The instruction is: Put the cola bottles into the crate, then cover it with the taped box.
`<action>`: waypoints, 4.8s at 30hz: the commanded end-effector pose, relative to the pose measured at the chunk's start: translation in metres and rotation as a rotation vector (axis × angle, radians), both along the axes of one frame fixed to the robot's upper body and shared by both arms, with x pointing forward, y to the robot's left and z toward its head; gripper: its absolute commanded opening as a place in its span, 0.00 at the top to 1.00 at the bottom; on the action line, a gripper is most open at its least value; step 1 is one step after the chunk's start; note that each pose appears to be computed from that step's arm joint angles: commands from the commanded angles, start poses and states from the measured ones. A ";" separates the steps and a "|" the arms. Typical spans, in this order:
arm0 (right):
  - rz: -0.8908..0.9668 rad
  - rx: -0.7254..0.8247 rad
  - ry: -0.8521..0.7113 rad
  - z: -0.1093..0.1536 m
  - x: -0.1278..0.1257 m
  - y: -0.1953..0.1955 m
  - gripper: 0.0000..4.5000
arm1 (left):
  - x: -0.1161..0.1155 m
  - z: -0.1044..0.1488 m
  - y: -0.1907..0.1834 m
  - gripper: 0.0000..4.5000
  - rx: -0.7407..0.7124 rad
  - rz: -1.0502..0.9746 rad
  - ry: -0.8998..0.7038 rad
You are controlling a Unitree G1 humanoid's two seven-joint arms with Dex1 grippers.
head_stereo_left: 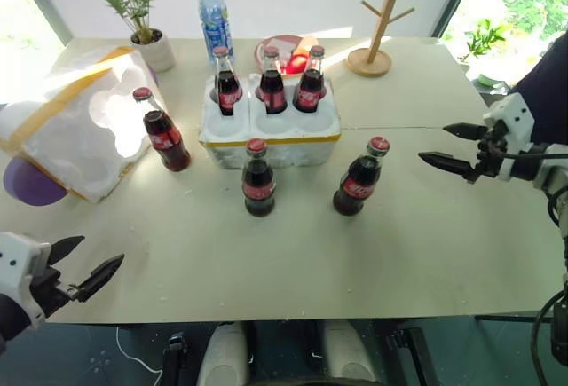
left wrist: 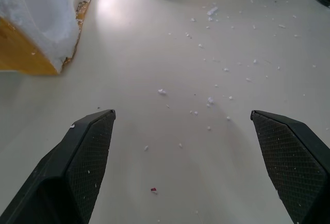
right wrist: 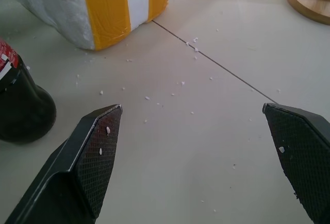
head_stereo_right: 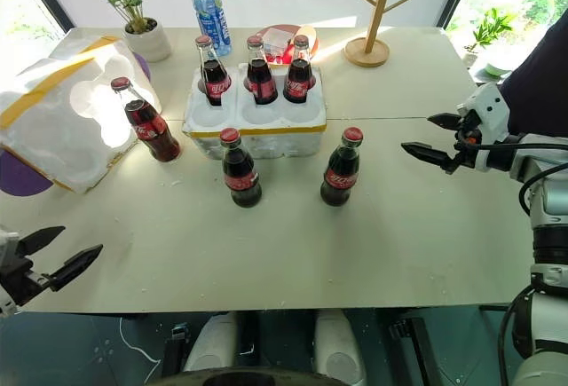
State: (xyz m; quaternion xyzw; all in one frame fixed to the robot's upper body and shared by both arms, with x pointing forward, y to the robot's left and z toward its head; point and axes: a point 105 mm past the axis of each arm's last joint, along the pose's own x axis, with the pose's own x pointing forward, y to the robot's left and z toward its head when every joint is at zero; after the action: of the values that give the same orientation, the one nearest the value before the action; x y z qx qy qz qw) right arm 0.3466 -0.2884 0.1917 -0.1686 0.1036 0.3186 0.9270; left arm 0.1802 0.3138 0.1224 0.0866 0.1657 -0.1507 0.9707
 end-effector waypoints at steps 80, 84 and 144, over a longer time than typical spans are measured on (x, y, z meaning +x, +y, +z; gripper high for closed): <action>0.452 0.252 -0.090 0.122 -0.076 0.088 0.00 | 0.217 0.183 -0.146 0.39 -0.195 -0.713 -0.330; 0.430 0.251 -0.090 0.118 -0.074 0.088 0.00 | 0.225 0.167 -0.160 0.39 -0.186 -0.730 -0.304; 0.277 0.215 0.083 -0.015 -0.106 0.186 0.00 | 0.104 0.139 -0.103 0.01 0.073 -0.996 -0.017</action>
State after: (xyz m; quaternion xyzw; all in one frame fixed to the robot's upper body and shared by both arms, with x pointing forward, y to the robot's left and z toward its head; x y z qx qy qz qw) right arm 0.2391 -0.1067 0.1702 -0.0461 0.1180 0.4729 0.8719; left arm 0.2862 0.2134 0.2541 0.1746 0.1156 -0.5885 0.7810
